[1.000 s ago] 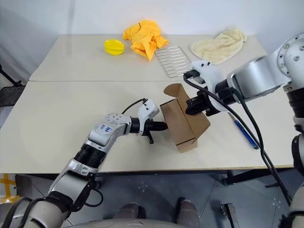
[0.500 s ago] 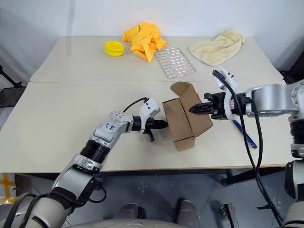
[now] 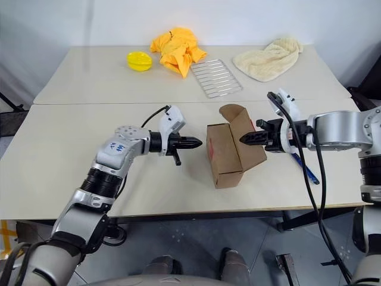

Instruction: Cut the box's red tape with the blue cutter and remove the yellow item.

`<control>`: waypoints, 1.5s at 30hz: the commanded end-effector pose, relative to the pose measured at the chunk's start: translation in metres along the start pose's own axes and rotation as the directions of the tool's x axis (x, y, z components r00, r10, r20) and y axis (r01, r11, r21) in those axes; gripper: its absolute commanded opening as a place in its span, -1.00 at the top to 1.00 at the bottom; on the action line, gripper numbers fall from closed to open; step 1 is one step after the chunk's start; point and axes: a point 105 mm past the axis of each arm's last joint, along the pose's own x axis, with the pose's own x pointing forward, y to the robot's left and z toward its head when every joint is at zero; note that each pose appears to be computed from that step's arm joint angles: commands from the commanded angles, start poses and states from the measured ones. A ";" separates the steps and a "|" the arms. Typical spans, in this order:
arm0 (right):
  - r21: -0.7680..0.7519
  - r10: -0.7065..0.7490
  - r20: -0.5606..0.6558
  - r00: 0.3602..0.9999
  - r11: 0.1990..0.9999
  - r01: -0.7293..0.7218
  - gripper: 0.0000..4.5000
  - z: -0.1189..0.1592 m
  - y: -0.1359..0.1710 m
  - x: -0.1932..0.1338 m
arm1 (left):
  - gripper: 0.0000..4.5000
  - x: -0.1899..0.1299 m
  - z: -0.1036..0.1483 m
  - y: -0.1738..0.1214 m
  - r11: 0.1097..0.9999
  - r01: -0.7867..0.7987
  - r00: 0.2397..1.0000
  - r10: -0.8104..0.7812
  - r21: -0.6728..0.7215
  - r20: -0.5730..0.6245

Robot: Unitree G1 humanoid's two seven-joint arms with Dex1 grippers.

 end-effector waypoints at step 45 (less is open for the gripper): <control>0.021 -0.145 -0.102 0.984 0.989 0.148 0.99 -0.031 -0.040 -0.015 | 1.00 -0.010 -0.037 -0.040 0.997 0.063 0.981 -0.053 0.047 -0.189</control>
